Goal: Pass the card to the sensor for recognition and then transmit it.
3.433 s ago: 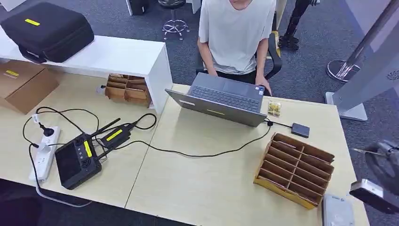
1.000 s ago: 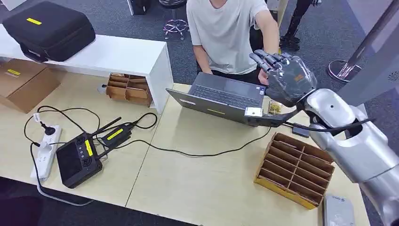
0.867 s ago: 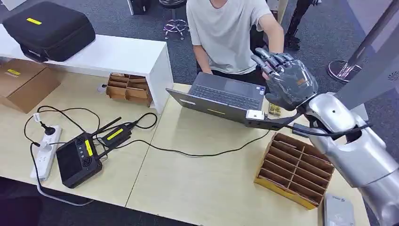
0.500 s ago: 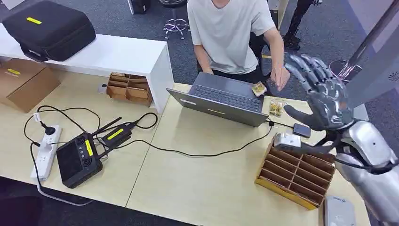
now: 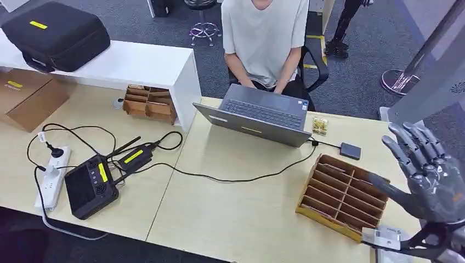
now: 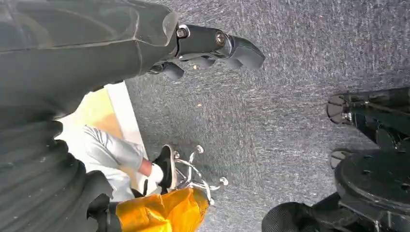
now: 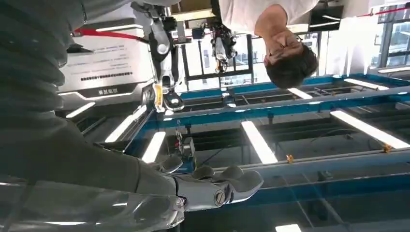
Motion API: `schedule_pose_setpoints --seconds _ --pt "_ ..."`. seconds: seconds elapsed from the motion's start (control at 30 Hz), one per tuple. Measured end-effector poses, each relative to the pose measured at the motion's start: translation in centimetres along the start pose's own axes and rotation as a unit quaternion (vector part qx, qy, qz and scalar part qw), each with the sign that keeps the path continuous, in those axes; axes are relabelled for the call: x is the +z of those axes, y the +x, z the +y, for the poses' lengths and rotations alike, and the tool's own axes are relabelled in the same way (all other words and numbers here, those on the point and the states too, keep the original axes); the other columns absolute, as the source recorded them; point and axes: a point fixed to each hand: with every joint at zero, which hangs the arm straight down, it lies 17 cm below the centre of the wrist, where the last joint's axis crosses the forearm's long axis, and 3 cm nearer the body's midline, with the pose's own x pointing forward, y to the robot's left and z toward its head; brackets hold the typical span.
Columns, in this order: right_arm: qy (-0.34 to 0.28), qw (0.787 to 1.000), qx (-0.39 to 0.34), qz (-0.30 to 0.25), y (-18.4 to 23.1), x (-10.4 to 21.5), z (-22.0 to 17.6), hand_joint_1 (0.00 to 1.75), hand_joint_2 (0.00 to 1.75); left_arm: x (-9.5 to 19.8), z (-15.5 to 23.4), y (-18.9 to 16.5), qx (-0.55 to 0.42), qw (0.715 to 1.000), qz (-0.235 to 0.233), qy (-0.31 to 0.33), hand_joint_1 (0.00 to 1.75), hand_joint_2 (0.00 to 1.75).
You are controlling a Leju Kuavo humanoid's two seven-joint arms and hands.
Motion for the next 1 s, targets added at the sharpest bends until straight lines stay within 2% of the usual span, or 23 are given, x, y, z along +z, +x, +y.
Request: schedule_pose_setpoints --seconds 0.23,0.57,0.73,1.0 --pt "0.0 1.0 -0.001 0.002 0.3 0.9 -0.3 0.0 1.75 0.0 -0.1 0.3 0.002 1.0 -0.003 0.0 0.0 1.75" --pt "0.017 0.999 -0.026 0.026 3.3 8.8 -0.7 0.0 1.75 0.6 -0.8 0.0 0.036 0.999 -0.006 0.003 0.0 1.75" --pt "0.082 0.993 -0.062 0.06 3.4 12.0 0.7 0.0 1.75 0.9 -1.1 0.0 0.042 0.999 -0.007 0.002 0.0 1.75" --pt "0.168 0.978 -0.091 0.087 2.9 14.8 2.4 0.0 1.75 1.1 -1.3 -0.1 0.044 0.999 -0.003 0.001 0.0 1.75"
